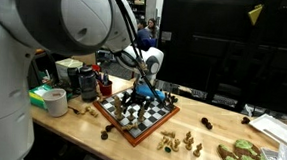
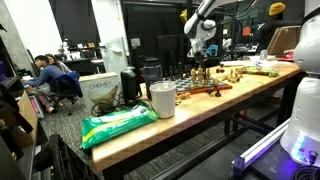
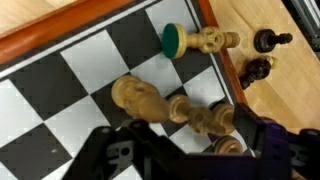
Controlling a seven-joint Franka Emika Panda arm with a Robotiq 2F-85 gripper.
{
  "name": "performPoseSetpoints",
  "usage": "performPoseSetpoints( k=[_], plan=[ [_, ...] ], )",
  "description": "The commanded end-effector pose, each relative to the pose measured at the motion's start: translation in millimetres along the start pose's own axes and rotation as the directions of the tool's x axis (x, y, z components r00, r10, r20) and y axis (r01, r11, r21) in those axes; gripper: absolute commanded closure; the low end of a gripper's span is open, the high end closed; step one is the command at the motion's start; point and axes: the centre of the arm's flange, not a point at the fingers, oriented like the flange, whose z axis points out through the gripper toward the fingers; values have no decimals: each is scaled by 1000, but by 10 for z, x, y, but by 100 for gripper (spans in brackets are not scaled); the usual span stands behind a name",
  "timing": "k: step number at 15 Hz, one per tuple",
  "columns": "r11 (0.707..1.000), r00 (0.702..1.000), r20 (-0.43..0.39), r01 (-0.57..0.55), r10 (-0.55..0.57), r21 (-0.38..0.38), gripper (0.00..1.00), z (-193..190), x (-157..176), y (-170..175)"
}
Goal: Pick up the beige chess piece from the table and put it on the chess board
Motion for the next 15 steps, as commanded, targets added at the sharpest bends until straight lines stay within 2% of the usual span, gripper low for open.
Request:
performPoseSetpoints(
  k=[1,6,7,9,15],
  plan=[
    [1000,1000,1,0,0,1,15,4,1,2],
    [1000,1000,1,0,0,1,15,9,3,5],
    [1000,1000,1,0,0,1,4,9,3,5],
    [1000,1000,7,5,-5,1,0,13,10,-1],
    [1000,1000,12,16,-16,-6,0,-12,42,-38]
  ],
)
